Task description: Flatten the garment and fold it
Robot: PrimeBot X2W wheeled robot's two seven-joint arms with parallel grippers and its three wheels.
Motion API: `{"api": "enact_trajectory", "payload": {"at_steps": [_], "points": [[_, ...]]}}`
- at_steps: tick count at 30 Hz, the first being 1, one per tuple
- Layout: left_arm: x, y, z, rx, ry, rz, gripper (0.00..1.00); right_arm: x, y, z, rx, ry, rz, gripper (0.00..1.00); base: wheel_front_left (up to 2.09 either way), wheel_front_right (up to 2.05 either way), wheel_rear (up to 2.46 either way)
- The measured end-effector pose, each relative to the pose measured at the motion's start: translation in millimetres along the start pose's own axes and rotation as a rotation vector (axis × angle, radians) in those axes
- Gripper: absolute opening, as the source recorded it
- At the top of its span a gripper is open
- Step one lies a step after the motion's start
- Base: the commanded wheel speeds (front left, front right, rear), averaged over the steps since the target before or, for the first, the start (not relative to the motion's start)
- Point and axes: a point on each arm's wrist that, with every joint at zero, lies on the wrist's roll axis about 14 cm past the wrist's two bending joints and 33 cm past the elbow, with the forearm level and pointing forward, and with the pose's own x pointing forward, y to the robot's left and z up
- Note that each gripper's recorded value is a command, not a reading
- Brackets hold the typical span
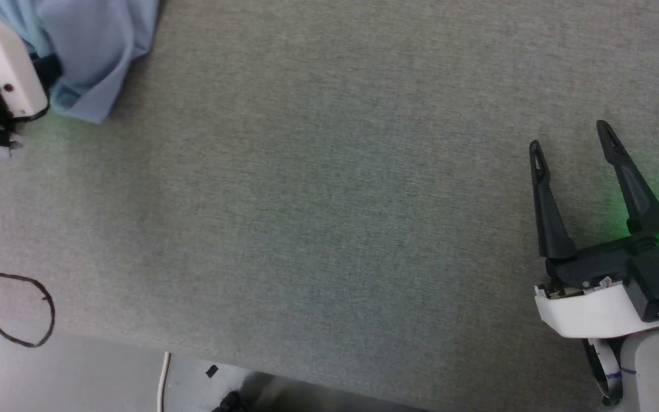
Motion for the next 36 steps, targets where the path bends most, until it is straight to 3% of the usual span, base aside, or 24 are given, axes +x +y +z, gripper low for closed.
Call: {"api": "enact_trajectory", "payload": {"at_steps": [6, 9, 12, 16, 21, 28, 32, 36], "points": [[1, 2, 14, 0.024, -0.116, 0.012, 0.00, -5, -9, -1, -0.009, 0.005, -0.029, 1.00, 0.00, 0.00, 0.00], [-12, 4, 32, 0.049, -0.255, 0.025, 0.00, -9, -10, 5, -0.015, -0.005, -0.035, 1.00, 0.00, 0.00, 0.00], [-45, 15, 70, 0.001, -0.495, 0.043, 0.00, -16, -21, 13, -0.011, -0.011, -0.078, 1.00, 0.00, 0.00, 0.00], [-102, 28, 109, 0.080, -0.744, 0.106, 0.00, -27, -34, 32, 0.050, -0.050, -0.132, 1.00, 0.00, 0.00, 0.00], [-178, 16, 149, 0.148, -1.033, 0.109, 0.00, -47, -34, 59, 0.055, -0.089, -0.151, 1.00, 0.00, 0.00, 0.00], [-275, -53, 179, 0.293, -1.326, -0.028, 0.00, -80, -39, 106, 0.036, -0.187, -0.191, 1.00, 0.00, 0.00, 0.00], [-317, -121, 181, 0.317, -1.460, -0.222, 0.00, -102, -44, 125, 0.015, -0.228, -0.224, 1.00, 0.00, 0.00, 0.00], [-327, -196, 163, 0.310, -1.497, -0.453, 0.00, -123, -57, 138, -0.008, -0.259, -0.279, 1.00, 0.00, 0.00, 0.00]]}}
